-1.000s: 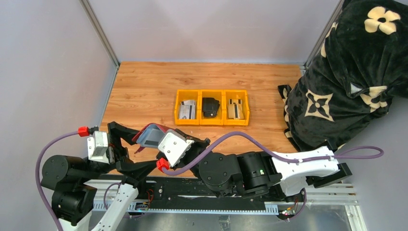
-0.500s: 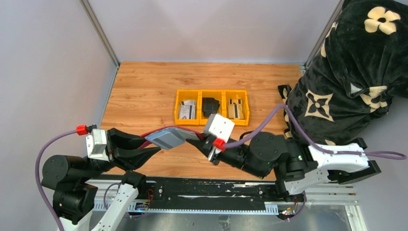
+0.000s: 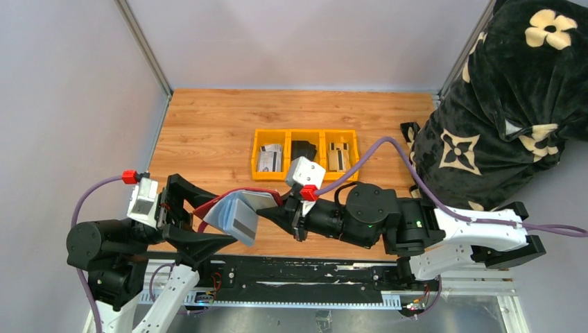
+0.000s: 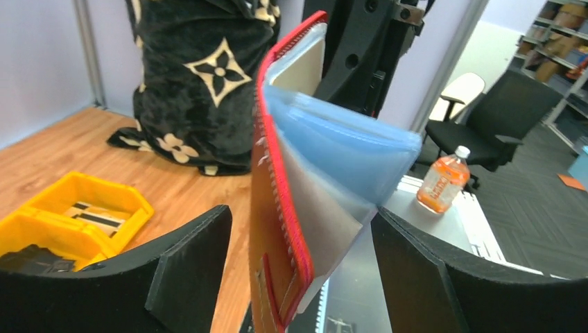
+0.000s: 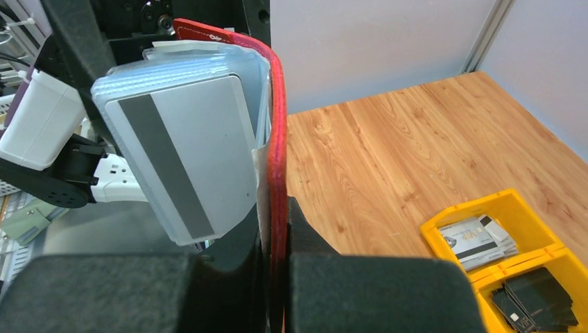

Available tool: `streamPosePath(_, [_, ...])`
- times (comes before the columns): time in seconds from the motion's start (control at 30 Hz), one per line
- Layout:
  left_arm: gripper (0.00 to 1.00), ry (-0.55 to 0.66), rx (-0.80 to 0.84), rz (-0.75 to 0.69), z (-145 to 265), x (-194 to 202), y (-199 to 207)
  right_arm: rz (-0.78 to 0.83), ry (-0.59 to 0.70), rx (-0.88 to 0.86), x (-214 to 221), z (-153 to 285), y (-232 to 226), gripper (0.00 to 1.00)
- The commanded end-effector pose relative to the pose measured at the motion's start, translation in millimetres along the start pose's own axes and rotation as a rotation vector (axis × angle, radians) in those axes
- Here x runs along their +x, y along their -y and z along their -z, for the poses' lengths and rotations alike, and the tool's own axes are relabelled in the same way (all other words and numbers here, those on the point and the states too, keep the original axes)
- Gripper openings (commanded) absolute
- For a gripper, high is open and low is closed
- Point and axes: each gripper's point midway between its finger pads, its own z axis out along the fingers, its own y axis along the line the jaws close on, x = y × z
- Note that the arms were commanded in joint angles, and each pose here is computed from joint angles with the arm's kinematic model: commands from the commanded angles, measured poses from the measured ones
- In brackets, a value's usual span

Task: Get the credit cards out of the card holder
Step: Remove the credit card from the card holder.

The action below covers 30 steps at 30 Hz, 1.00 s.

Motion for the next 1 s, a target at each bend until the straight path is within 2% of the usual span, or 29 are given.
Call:
streamPosePath(0.0, [0.81,-0.046,0.118,-0.023,4.0,9.4,20.1,-0.024,0.023,0.092,-18.7,-6.0,14.9,0.00])
streamPosePath(0.13, [0.81,-0.067,0.127,-0.049,7.3,18.2,21.2,-0.017,0.003,0.139,-18.1,-14.6,19.6,0.00])
streamPosePath(0.37, [0.79,-0.019,0.023,-0.068,7.2,16.6,4.6,-0.034,0.010,0.145,-22.3,-25.3,15.9,0.00])
streamPosePath(0.43, [0.74,0.008,-0.048,-0.074,7.3,15.1,-8.5,-0.055,0.030,0.107,-25.4,-25.3,9.3,0.00])
streamPosePath(0.57, [0.50,0.068,-0.178,-0.042,8.8,7.2,-29.9,-0.126,0.068,0.023,-28.0,-23.5,1.0,0.00])
streamPosePath(0.63, [0.37,0.089,-0.204,-0.014,7.3,4.1,-37.0,-0.204,0.082,-0.064,-23.5,-23.4,-3.0,0.00])
streamPosePath(0.73, [0.26,0.091,-0.210,0.006,6.3,2.8,-38.5,-0.310,0.106,-0.137,-20.7,-21.1,1.2,0.00])
streamPosePath(0.83, [0.22,0.079,-0.177,0.019,5.7,2.7,-30.2,-0.396,0.143,-0.227,-20.9,-16.8,1.4,0.00])
streamPosePath(0.97, [0.26,0.045,-0.124,0.056,3.6,5.8,-20.6,-0.478,0.178,-0.284,-22.0,-13.3,6.9,0.00])
